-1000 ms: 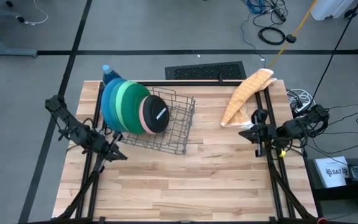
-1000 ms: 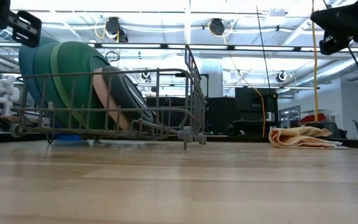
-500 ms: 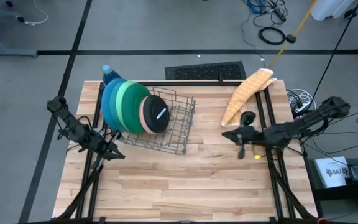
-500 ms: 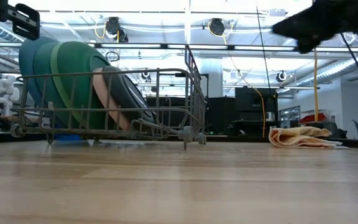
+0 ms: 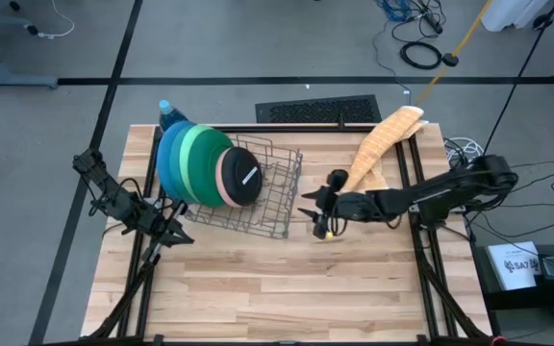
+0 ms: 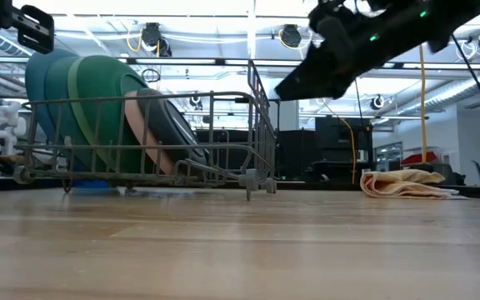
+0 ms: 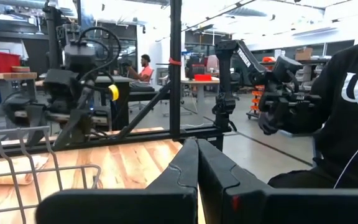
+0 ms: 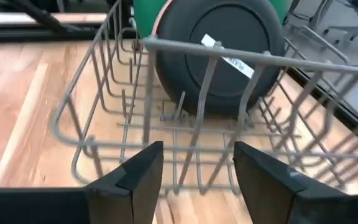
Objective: Sort dishes
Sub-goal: Adjust the dishwasher to the center of the table
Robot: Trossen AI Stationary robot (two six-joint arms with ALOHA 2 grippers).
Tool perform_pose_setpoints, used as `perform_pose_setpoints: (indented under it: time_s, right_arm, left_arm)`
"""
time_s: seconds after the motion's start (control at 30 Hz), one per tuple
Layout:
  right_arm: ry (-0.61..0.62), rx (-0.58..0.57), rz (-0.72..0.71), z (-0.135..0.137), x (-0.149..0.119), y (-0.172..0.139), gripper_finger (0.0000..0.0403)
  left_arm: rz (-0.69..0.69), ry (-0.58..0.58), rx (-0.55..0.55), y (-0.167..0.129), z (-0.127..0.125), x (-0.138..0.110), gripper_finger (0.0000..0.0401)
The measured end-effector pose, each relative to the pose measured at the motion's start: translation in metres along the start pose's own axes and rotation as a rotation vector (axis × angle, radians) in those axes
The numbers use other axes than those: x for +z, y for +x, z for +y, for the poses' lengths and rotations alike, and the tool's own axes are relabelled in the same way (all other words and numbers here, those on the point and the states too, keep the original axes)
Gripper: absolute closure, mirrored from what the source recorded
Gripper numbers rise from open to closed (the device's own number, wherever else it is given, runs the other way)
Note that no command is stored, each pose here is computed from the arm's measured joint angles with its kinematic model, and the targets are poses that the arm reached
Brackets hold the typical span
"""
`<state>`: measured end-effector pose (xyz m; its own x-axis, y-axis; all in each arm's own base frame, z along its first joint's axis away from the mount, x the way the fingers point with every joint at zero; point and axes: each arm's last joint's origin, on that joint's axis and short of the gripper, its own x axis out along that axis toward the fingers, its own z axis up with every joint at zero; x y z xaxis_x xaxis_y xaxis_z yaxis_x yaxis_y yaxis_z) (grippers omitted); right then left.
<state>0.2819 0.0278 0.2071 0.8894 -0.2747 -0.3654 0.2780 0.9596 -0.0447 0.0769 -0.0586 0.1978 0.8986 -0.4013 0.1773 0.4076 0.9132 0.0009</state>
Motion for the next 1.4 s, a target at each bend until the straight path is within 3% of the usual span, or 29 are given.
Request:
perform_pose_setpoints:
  time_s: [0.17, 0.37, 0.63, 0.8, 0.97, 1.17, 1.4]
  right_arm:
    - [0.016, 0.067, -0.067, -0.010, 0.001, 0.020, 0.0237]
    - [0.029, 0.096, -0.037, -0.023, -0.008, 0.036, 0.0279]
    - [0.000, 0.097, -0.068, -0.027, -0.008, 0.041, 0.0323]
    - [-0.032, 0.102, -0.051, -0.026, -0.009, 0.041, 0.0390]
    - [-0.030, 0.092, -0.030, -0.027, -0.010, 0.041, 0.0397]
    - [-0.032, 0.090, 0.091, -0.023, -0.011, 0.023, 0.0400]
    - [-0.034, 0.123, 0.250, -0.019, -0.005, -0.030, 0.0401]
  left_arm:
    - [0.000, 0.000, 0.004, 0.000, 0.000, 0.000, 0.0401]
    - [-0.001, -0.001, 0.004, 0.000, 0.000, 0.000, 0.0401]
    - [-0.006, -0.001, 0.016, 0.000, 0.001, 0.001, 0.0401]
    - [-0.006, -0.002, 0.018, 0.000, 0.001, 0.001, 0.0401]
    - [-0.007, -0.003, 0.023, 0.000, 0.001, 0.001, 0.0401]
    - [-0.007, -0.006, 0.028, 0.000, 0.001, 0.001, 0.0401]
    - [-0.005, -0.006, 0.037, 0.000, 0.001, 0.001, 0.0401]
